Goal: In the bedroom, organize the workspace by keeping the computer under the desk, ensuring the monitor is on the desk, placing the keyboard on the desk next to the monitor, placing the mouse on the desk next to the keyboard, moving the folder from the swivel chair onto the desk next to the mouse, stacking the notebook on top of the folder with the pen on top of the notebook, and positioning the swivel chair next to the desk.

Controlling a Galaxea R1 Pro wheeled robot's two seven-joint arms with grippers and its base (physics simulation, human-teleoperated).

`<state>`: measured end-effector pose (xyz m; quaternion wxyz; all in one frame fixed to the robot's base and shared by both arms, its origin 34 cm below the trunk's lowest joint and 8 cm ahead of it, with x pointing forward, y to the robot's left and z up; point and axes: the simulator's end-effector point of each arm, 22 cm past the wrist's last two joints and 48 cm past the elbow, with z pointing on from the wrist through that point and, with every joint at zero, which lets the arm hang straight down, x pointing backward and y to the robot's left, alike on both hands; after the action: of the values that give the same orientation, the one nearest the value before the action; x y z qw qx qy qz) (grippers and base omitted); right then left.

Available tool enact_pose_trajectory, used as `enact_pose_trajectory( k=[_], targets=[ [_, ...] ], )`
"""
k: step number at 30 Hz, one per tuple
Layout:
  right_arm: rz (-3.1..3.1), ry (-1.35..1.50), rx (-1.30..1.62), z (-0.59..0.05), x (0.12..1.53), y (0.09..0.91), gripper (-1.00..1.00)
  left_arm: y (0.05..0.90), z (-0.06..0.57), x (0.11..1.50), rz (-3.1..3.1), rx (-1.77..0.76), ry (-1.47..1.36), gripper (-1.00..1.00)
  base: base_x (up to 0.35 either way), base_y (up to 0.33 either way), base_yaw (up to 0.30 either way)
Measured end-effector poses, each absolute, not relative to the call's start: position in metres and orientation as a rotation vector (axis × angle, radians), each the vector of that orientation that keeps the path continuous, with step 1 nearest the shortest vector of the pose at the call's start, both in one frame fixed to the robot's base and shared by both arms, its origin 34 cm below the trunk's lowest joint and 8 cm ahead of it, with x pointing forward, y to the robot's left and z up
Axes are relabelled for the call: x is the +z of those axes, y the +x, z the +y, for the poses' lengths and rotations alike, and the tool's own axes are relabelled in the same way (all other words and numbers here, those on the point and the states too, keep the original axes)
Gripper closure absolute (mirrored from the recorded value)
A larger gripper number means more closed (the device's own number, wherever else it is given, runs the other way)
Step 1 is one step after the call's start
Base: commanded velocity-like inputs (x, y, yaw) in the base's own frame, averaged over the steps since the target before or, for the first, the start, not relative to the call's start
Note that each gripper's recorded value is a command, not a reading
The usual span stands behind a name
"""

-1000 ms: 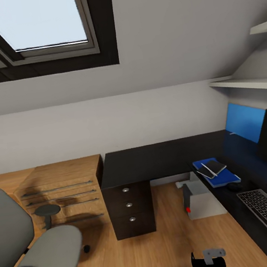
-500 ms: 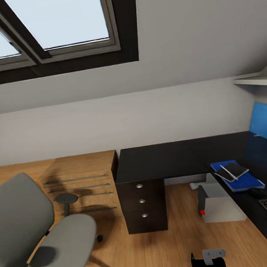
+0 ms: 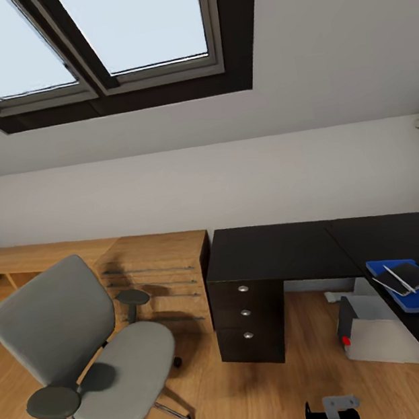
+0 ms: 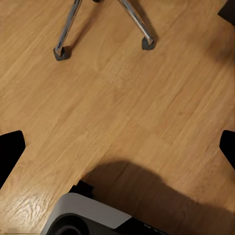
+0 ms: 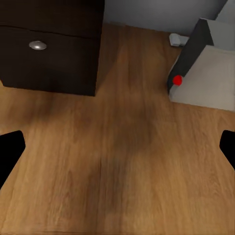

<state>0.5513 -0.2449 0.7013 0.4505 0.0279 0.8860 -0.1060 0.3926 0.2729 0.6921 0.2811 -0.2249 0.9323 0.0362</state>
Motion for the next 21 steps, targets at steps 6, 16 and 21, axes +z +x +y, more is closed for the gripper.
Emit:
enact_pose_trajectory(
  k=[6,16,21],
  targets=[
    [2.259,0.081,-0.293,-0.26,0.663,0.472,-1.0,0.342,0.288,0.653,2.609,0.187,-0.61,-1.0,0.0,0.0,0.274],
    [2.308,0.065,-0.343,-0.28,0.639,0.387,-1.0,0.243,0.352,0.617,2.516,0.499,-0.563,-1.0,0.0,0.0,0.274],
    [2.316,0.062,-0.353,-0.287,0.635,0.37,-1.0,0.227,0.364,0.62,2.448,0.53,-0.563,-1.0,0.0,0.0,0.274]
  ],
)
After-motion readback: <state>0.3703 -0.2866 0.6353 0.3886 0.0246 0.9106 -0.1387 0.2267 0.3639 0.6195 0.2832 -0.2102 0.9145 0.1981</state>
